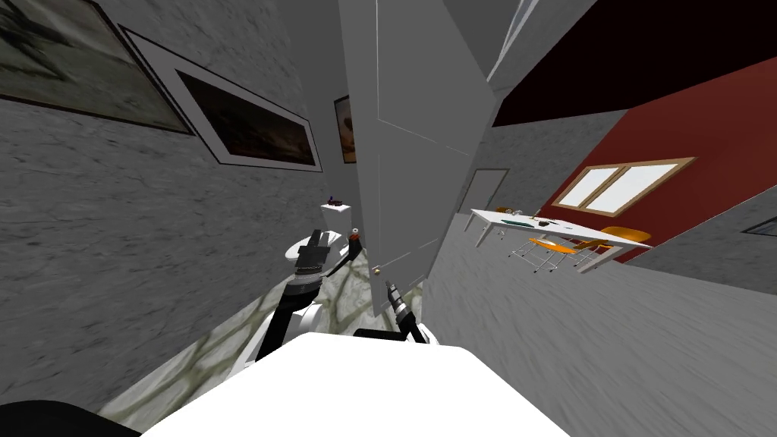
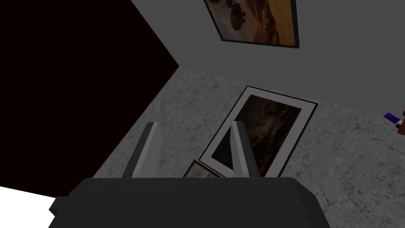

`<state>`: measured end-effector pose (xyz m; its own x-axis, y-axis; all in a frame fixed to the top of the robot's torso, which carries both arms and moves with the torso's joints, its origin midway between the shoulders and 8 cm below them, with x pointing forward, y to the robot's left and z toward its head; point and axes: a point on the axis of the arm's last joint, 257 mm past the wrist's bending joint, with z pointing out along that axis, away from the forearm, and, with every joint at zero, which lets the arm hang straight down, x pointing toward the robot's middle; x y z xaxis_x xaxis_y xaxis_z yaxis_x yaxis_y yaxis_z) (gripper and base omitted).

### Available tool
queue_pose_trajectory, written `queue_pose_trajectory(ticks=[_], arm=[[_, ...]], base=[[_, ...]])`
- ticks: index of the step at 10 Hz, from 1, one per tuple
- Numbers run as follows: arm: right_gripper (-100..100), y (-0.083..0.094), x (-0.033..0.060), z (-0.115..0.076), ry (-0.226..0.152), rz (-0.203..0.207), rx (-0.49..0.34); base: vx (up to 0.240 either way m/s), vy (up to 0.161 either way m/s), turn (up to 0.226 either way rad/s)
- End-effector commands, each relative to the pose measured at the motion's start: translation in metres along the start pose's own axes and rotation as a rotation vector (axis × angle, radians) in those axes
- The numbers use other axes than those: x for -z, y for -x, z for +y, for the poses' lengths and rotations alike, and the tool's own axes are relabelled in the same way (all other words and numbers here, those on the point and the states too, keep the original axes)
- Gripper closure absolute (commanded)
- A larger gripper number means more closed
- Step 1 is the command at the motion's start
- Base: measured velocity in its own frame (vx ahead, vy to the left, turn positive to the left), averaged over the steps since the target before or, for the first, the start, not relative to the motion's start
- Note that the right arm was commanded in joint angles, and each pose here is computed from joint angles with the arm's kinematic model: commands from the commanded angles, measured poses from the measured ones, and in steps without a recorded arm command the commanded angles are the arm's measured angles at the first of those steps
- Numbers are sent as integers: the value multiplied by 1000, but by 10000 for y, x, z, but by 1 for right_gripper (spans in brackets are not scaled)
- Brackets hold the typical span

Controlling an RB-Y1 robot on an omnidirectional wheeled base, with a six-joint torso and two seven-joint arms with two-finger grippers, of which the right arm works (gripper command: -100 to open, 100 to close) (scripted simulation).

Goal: Push the door open

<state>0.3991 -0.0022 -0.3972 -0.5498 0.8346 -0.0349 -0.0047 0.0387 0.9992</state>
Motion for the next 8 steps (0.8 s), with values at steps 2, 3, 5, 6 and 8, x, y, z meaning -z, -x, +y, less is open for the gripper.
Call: queue_pose_trajectory(ticks=[2,3,5,6,8], arm=[[-100,-92,-5,43,12,5,-25],[-100,-127,-11,63,17,7,-35],[-100,-76,9,44,15,1,-26],[-100,-69,12,42,15,0,-25],[-100,-46,20,41,18,-6,-22]], base=[[-220,-90,-38],[-228,-66,-31],[-3,17,17],[207,98,24],[184,158,26]])
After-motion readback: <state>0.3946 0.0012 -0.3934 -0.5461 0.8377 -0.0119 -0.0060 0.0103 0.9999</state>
